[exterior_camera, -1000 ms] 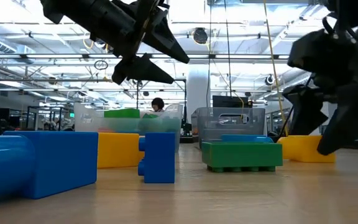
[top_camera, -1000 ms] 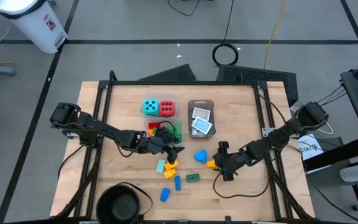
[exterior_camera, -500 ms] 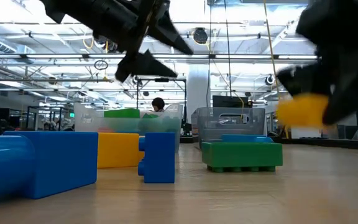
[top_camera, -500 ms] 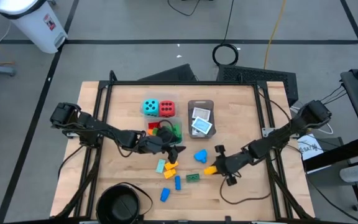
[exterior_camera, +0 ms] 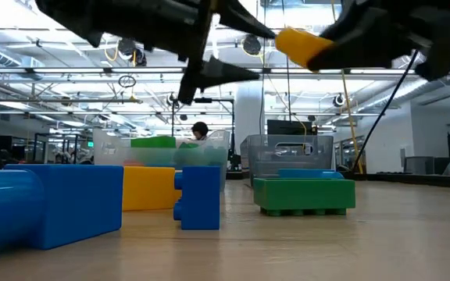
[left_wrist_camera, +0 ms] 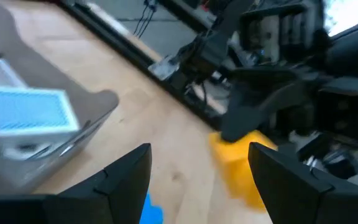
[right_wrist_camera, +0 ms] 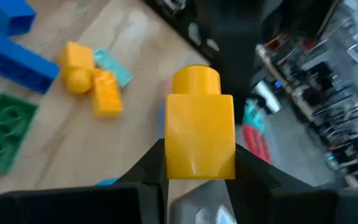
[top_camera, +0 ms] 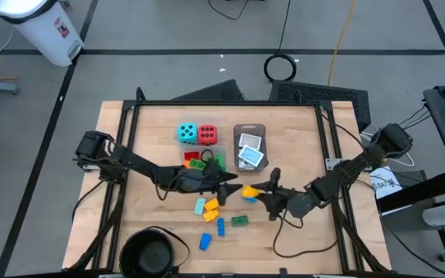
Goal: Pick & Place Toys
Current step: Put the yellow game piece into the bottom transparent bin
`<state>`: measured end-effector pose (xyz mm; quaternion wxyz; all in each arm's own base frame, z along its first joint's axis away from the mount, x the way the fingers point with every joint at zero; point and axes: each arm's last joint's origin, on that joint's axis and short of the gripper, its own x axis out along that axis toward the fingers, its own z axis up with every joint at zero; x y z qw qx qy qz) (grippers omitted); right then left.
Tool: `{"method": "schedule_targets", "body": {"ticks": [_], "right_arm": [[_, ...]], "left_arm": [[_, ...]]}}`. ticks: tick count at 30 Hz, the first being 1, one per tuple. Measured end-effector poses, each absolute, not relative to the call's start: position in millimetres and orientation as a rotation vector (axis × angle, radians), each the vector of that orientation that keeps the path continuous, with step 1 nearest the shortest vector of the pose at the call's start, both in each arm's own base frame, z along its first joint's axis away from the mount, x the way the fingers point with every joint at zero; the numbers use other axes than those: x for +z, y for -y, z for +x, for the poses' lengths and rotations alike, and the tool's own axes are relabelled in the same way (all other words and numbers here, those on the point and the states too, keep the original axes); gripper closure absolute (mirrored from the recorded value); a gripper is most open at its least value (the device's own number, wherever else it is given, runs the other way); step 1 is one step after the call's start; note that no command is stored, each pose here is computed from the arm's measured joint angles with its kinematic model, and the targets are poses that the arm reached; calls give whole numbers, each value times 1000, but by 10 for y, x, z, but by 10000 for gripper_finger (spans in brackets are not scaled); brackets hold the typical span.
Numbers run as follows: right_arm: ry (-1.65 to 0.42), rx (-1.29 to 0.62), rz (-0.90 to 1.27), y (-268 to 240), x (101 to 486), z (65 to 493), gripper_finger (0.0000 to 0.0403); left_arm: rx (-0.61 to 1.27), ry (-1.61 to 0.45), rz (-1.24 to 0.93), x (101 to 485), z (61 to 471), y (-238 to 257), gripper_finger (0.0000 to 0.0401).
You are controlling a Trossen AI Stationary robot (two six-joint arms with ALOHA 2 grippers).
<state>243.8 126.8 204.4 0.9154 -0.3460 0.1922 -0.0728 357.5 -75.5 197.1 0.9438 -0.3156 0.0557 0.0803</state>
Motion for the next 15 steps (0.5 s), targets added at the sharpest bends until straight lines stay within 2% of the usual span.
{"method": "schedule_targets", "body": {"ticks": [13,15], "right_arm": [[-392,-221,-689,-1089,2069,2541,309],[-384,-211,-682,-1094,2074,2544,309]], "left_arm": [[124,-98,-593,1887,3917,818,131],[137,-105,-614,1860,3933,790,141]]}}
